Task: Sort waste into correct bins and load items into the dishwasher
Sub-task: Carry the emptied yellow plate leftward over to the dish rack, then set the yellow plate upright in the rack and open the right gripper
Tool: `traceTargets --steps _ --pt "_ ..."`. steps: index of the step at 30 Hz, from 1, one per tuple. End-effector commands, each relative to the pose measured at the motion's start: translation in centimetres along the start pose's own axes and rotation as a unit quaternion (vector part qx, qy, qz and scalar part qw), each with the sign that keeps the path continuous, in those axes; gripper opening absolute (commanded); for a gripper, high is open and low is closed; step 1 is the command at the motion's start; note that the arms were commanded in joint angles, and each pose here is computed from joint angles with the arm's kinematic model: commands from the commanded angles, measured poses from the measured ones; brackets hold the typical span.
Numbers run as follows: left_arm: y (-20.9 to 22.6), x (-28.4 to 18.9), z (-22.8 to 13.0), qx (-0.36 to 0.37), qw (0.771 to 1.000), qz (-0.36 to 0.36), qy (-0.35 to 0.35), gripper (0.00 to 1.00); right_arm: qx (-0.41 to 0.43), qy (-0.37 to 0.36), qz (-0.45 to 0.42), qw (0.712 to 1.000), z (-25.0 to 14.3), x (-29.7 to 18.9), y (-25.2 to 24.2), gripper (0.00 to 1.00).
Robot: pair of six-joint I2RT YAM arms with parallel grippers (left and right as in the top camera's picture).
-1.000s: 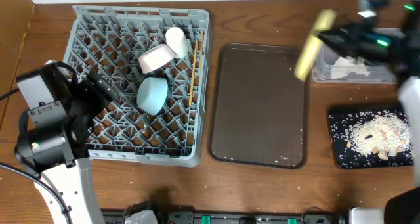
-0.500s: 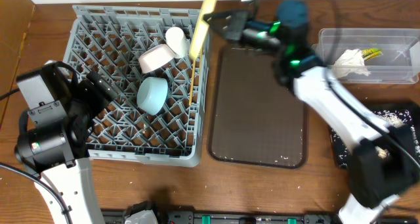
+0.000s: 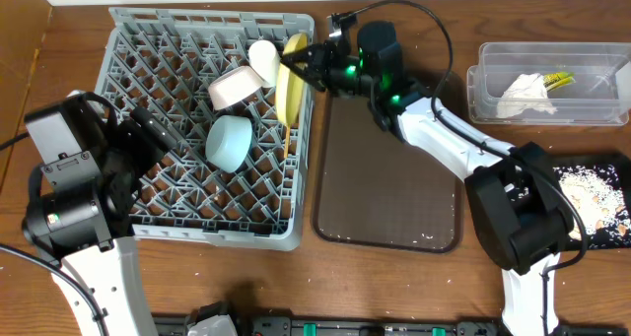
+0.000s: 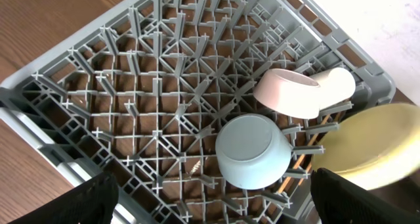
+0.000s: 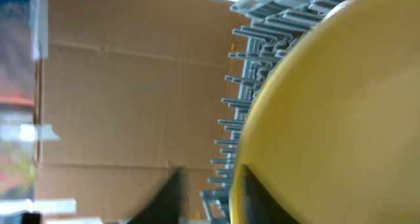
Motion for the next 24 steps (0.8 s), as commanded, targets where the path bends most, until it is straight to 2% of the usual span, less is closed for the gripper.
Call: traceTargets --steps 1,3,4,8,11,15,19,24 --pt "0.1 -0.1 0.1 -0.006 1.000 0.002 -0.002 0.95 -0.044 0.024 0.031 0.998 0.0 -0.5 3.7 0.71" --pt "0.1 -0.1 0.1 -0.006 1.000 0.002 -0.002 0.95 -0.049 0.039 0.026 0.998 0.1 -0.9 4.6 0.93" --pt "0.1 -0.1 0.1 -0.006 1.000 0.002 -0.002 0.95 -0.056 0.045 0.022 0.997 0.2 -1.2 5.1 0.98" --pt "0.1 -0.1 0.1 -0.006 1.000 0.002 -0.002 0.95 -0.095 0.046 -0.058 0.993 0.8 -3.5 6.3 0.99" --pt "0.1 -0.1 0.1 -0.006 1.000 0.002 -0.002 0.95 -0.121 -0.001 -0.162 0.979 1.4 -6.8 6.4 0.99" --pt "0.1 -0.1 0.1 -0.006 1.000 0.002 -0.002 0.95 -0.167 -0.097 -0.337 0.922 1.6 -15.0 6.8 0.99" --pt "0.1 -0.1 0.1 -0.006 1.000 0.002 -0.002 0.95 -0.187 -0.151 -0.450 0.860 -0.4 -22.7 7.7 0.99" --pt "0.1 -0.1 0.1 -0.006 1.000 0.002 -0.002 0.95 -0.180 -0.158 -0.543 0.805 -5.5 -31.4 8.5 0.99"
Point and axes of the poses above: each gripper's point midway between its finger pads, its own x axis out along the fingers, its own y axis along the line the jaws close on, z = x × y, the point moved 2 cm from there along -x, back along the fingers, and after that the axes turned 11 degrees about x, right-handed, at the moved point
